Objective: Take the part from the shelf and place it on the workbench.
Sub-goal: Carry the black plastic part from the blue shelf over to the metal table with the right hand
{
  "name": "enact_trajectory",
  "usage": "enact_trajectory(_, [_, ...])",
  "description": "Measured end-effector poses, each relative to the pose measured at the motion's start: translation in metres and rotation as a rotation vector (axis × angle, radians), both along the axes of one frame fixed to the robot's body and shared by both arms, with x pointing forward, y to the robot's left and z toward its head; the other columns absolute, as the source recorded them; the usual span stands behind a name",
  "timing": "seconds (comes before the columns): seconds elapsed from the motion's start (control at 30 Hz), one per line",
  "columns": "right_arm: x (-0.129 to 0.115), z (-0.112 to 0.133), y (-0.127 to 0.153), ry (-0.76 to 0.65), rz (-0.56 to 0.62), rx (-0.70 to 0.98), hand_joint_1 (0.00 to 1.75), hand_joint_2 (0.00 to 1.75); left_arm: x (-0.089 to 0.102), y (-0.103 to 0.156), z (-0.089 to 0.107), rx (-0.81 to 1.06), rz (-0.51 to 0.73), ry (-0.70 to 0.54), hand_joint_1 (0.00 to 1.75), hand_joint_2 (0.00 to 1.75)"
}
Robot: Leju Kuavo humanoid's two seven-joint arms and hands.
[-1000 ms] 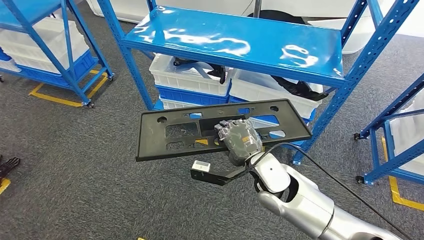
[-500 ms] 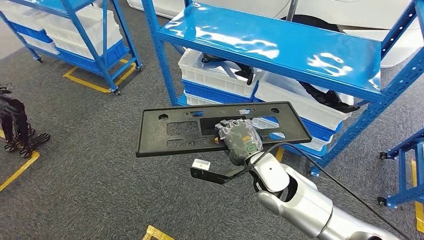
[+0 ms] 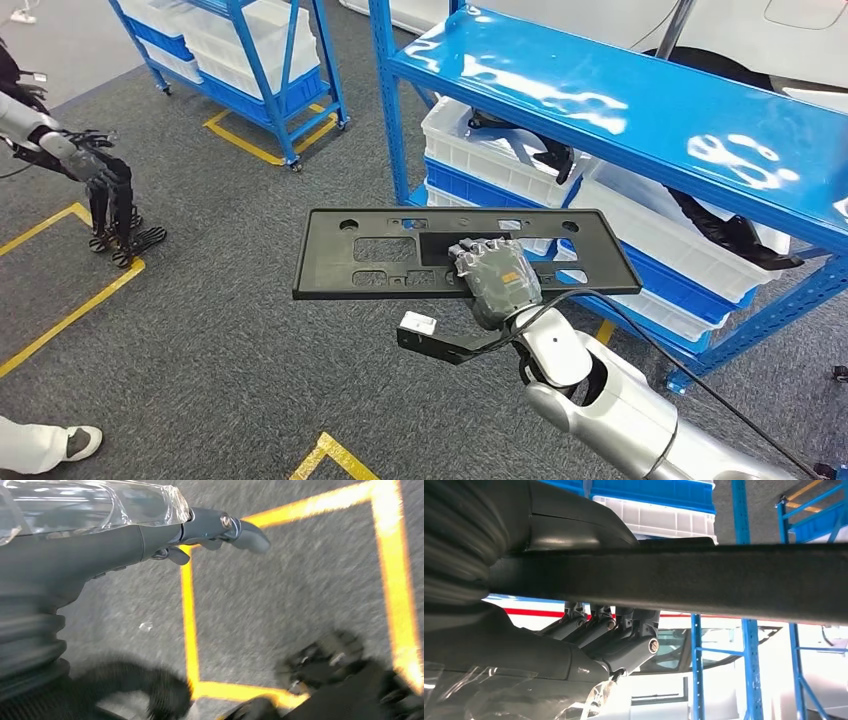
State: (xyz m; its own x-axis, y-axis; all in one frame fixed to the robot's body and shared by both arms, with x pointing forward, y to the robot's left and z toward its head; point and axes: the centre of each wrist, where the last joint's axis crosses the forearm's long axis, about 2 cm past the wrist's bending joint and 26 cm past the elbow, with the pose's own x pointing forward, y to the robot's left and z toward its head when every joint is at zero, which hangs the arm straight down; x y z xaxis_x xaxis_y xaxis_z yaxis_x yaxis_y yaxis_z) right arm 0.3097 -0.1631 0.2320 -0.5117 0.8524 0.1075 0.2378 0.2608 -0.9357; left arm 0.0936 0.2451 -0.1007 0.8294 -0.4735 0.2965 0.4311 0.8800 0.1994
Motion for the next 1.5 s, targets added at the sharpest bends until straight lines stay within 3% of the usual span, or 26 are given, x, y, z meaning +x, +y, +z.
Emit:
enact_trajectory(0.53, [0.002,0.002,-0.013,0.006,-0.049,0.012,1.75,1.75,-0.01,0.009,-0.003,0.021,0.0,0.022,0.0,1.75])
enact_trajectory(0.83, [-0.001,-0.006,-0.018,0.025,-0.057,0.009,1.75,1.75,-0.004,0.009,-0.002,0.024,-0.001,0.024,0.0,1.75])
enact_trajectory(1.1, [0.002,-0.001,-0.022,0.007,-0.071,0.014,1.75,1.75,-0.008,0.013,-0.003,0.029,0.003,0.043,0.0,1.75])
enact_trajectory(1.5, [0.003,0.003,-0.022,-0.01,-0.073,0.008,1.75,1.75,0.002,0.013,-0.001,0.028,-0.019,0.017,0.0,1.75])
